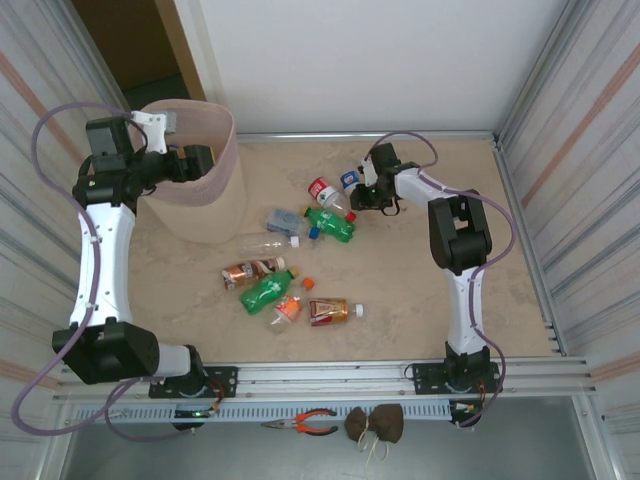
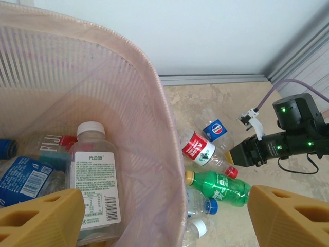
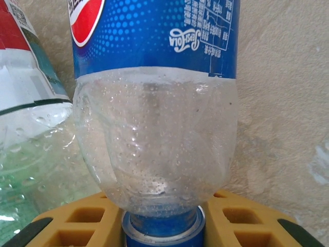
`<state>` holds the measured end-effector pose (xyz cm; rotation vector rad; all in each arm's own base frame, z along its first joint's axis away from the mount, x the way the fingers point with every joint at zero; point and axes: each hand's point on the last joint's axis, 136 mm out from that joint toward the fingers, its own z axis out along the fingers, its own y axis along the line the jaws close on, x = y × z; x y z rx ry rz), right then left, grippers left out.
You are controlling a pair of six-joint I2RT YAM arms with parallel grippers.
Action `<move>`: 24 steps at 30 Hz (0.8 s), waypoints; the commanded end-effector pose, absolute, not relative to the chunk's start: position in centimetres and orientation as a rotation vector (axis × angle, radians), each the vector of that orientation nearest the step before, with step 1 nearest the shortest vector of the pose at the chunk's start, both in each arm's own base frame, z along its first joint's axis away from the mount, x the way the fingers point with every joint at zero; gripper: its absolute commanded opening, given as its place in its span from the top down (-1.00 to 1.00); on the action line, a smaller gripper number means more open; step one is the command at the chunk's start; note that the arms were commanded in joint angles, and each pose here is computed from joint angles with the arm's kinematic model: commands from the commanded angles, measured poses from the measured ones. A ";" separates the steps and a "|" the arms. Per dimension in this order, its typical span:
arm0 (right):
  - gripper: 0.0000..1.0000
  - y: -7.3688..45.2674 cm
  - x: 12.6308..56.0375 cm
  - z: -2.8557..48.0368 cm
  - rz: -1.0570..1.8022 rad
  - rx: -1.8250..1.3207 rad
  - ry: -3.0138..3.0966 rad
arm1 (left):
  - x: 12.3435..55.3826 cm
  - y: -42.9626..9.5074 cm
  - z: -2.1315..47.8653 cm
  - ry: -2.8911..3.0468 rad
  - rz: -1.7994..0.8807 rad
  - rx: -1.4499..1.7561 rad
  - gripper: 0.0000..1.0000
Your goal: Put the plastic bottles in the bin
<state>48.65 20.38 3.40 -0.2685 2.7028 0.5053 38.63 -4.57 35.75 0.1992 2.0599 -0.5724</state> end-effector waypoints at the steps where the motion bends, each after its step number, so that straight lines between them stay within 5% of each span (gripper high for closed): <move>1: 0.39 19.2 48.2 5.5 0.483 -0.244 2.676 | 38.1 -4.8 36.8 2.018 -0.601 0.202 -0.66; 24: 0.60 16.1 45.8 18.8 0.000 -0.903 1.995 | 37.6 -6.8 38.8 1.950 -0.726 0.240 -0.60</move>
